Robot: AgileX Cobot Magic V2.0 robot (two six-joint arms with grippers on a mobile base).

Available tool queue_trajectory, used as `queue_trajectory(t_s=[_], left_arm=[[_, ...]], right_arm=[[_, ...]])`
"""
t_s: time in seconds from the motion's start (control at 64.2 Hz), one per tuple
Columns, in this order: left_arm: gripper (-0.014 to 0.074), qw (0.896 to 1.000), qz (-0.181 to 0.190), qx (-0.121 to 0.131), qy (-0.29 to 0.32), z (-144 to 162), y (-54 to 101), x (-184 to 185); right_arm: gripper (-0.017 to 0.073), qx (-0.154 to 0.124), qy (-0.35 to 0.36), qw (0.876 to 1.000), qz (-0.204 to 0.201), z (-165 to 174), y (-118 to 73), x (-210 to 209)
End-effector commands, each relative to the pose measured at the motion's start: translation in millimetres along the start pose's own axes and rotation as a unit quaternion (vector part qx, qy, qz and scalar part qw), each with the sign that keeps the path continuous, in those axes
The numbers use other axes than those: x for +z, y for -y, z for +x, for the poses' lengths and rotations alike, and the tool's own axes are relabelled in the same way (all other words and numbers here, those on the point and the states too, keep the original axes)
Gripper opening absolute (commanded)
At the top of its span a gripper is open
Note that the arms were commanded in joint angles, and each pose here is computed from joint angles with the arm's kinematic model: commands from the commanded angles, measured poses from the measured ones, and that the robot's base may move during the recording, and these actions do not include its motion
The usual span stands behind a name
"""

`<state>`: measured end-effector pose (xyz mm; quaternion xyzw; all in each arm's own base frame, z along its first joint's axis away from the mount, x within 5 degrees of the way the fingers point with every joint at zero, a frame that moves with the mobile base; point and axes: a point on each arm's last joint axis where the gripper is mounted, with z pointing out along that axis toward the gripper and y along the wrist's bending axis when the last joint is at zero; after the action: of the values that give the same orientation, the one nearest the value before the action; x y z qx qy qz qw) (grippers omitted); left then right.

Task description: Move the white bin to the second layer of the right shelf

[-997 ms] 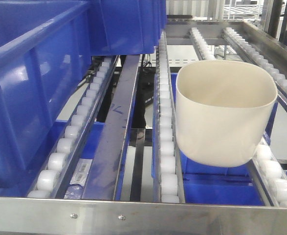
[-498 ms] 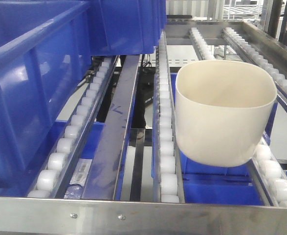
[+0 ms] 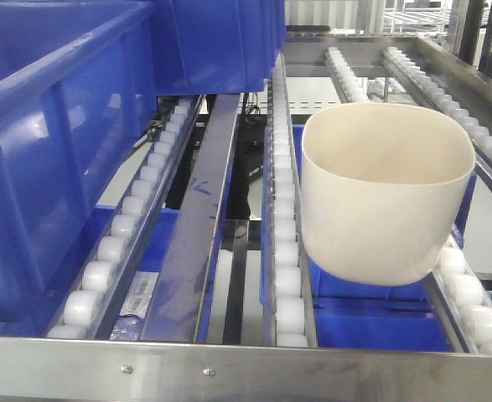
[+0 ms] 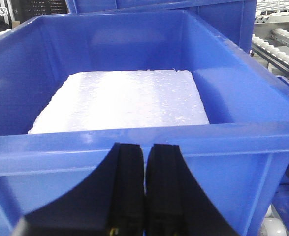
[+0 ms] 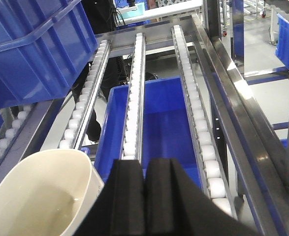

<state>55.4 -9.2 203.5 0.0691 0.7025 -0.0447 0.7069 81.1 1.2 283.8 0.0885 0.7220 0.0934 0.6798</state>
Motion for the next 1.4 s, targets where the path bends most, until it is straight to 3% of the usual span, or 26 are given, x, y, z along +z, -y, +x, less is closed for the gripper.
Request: queue_trajectory(t_s=[0.0, 0.14, 0.42, 0.67, 1.386], left_arm=[[0.0085, 1.000, -0.002, -0.005, 0.030, 4, -0.2, 0], [0.0085, 1.000, -0.002, -0.005, 0.030, 4, -0.2, 0], [0.0085, 1.000, -0.002, -0.005, 0.030, 4, -0.2, 0], [0.0085, 1.000, -0.002, -0.005, 0.030, 4, -0.2, 0], [0.0085, 1.000, -0.002, -0.005, 0.030, 4, -0.2, 0]], right_arm=[[0.0056, -0.011, 0.058, 0.998, -0.009, -17, -3.6, -1], [0.0056, -0.032, 0.063, 0.997, -0.007, -9, -1.3, -10], [0.0056, -0.035, 0.062, 0.997, -0.006, 47, 13.4, -23], [0.0056, -0.045, 0.066, 0.997, -0.005, 74, 20.8, -22], [0.0056, -0.048, 0.052, 0.997, -0.003, 77, 21.4, -22]])
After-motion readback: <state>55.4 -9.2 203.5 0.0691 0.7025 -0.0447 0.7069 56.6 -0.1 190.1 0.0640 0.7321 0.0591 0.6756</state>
